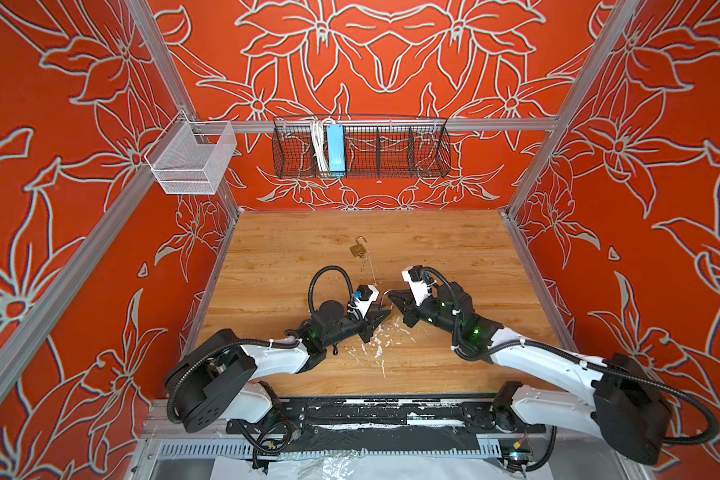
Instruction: Unlock with the key
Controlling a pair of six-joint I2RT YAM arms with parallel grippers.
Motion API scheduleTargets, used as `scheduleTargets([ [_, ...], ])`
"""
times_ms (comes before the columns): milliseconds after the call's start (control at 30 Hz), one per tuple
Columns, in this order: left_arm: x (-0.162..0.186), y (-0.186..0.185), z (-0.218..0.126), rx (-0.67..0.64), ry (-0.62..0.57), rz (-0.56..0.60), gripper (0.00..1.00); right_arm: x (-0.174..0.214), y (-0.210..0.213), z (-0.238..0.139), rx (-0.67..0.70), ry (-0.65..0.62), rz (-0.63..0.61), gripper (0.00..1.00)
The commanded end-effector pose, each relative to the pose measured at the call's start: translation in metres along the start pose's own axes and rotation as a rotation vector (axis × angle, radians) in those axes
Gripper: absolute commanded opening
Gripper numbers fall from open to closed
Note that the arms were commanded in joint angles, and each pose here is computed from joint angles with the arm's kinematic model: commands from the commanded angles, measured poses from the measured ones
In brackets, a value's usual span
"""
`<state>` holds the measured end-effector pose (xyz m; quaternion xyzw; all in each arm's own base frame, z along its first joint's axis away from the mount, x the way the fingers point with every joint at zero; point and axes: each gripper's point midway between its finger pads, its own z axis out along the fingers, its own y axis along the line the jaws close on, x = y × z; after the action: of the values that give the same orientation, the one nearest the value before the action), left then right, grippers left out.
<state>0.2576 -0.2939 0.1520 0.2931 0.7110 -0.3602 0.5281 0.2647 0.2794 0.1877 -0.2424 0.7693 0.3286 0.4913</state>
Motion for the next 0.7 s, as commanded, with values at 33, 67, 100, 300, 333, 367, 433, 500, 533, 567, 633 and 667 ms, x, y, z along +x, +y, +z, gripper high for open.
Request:
scheduleTargets([
  [33,-0.035,0.004,-0.003,-0.048,-0.151,0.031,0.00,-0.007,-0.006,0.008,0.051,-0.008,0.016,0.00],
  [67,-0.035,0.004,-0.002,-0.048,-0.149,0.029,0.00,-0.005,-0.007,0.010,0.052,-0.005,0.023,0.00],
  [100,-0.034,0.003,-0.001,-0.044,-0.145,0.028,0.00,-0.006,-0.008,0.010,0.057,-0.009,0.030,0.00],
  [300,-0.032,-0.005,0.003,0.007,-0.119,0.023,0.33,-0.011,-0.012,0.003,0.086,-0.050,0.061,0.00],
  [333,-0.032,-0.007,0.003,0.018,-0.116,0.026,0.37,-0.014,-0.012,0.000,0.089,-0.062,0.064,0.00],
  [367,-0.032,-0.008,0.003,0.025,-0.116,0.028,0.41,-0.016,-0.012,-0.003,0.090,-0.073,0.060,0.00],
  [433,-0.029,-0.009,0.005,0.033,-0.108,0.032,0.45,-0.022,-0.011,-0.011,0.092,-0.097,0.059,0.00],
  [500,-0.026,-0.011,0.006,0.052,-0.097,0.042,0.47,-0.027,-0.010,-0.018,0.091,-0.122,0.060,0.00],
  [533,-0.024,-0.014,0.008,0.067,-0.091,0.049,0.48,-0.030,-0.010,-0.021,0.093,-0.132,0.059,0.00],
  [567,-0.022,-0.015,0.009,0.079,-0.085,0.055,0.49,-0.033,-0.009,-0.025,0.088,-0.143,0.053,0.00],
  [633,-0.019,-0.018,0.010,0.096,-0.079,0.063,0.52,-0.037,-0.004,-0.031,0.066,-0.169,0.039,0.00],
  [667,-0.017,-0.019,0.011,0.107,-0.077,0.068,0.53,-0.039,-0.003,-0.033,0.062,-0.177,0.038,0.00],
])
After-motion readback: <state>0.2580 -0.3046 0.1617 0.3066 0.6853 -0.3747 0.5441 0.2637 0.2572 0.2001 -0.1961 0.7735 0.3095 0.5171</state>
